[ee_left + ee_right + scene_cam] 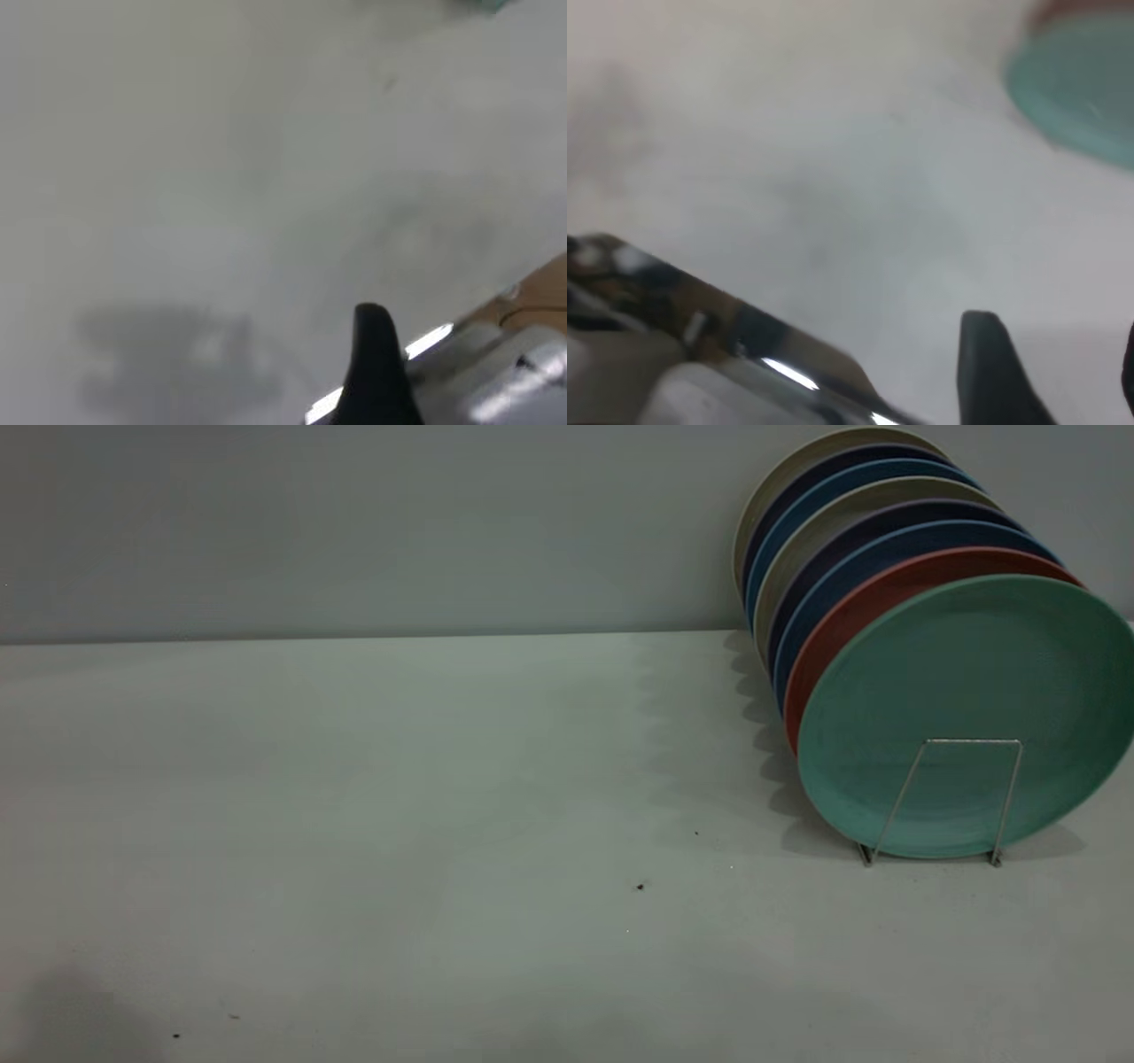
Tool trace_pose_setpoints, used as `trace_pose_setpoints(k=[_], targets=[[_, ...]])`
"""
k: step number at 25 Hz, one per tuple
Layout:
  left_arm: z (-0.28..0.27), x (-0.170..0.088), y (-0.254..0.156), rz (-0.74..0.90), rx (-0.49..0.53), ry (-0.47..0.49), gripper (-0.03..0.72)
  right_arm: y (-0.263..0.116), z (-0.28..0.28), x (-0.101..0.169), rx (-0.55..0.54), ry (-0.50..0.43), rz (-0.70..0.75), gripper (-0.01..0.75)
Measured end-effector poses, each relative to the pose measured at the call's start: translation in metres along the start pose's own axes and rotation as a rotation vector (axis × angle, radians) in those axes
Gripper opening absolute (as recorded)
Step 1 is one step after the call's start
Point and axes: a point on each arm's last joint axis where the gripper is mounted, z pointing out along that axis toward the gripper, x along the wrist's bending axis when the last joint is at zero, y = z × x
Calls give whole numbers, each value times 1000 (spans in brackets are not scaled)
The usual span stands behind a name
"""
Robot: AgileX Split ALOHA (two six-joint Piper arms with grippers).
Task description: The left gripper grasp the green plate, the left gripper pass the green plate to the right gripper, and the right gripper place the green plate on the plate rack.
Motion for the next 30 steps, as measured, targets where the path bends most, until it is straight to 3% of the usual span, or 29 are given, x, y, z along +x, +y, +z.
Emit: trace_pose_setpoints(k=[6, 11, 16, 21, 30], targets=[[4, 4, -37, -141, 109, 122, 576, -72, 2, -6, 108, -252, 125, 377], [28, 5, -80, -178, 226, 140, 576, -118, 10, -12, 76, -424, 192, 377], [48, 8, -115, -183, 281, 182, 576, -144, 23, -13, 56, -449, 219, 377], [53, 8, -135, -191, 248, 237, 576, -148, 24, -12, 35, -453, 214, 377], [47, 0, -154, -189, 192, 254, 576, -147, 25, -8, 41, -403, 137, 377]])
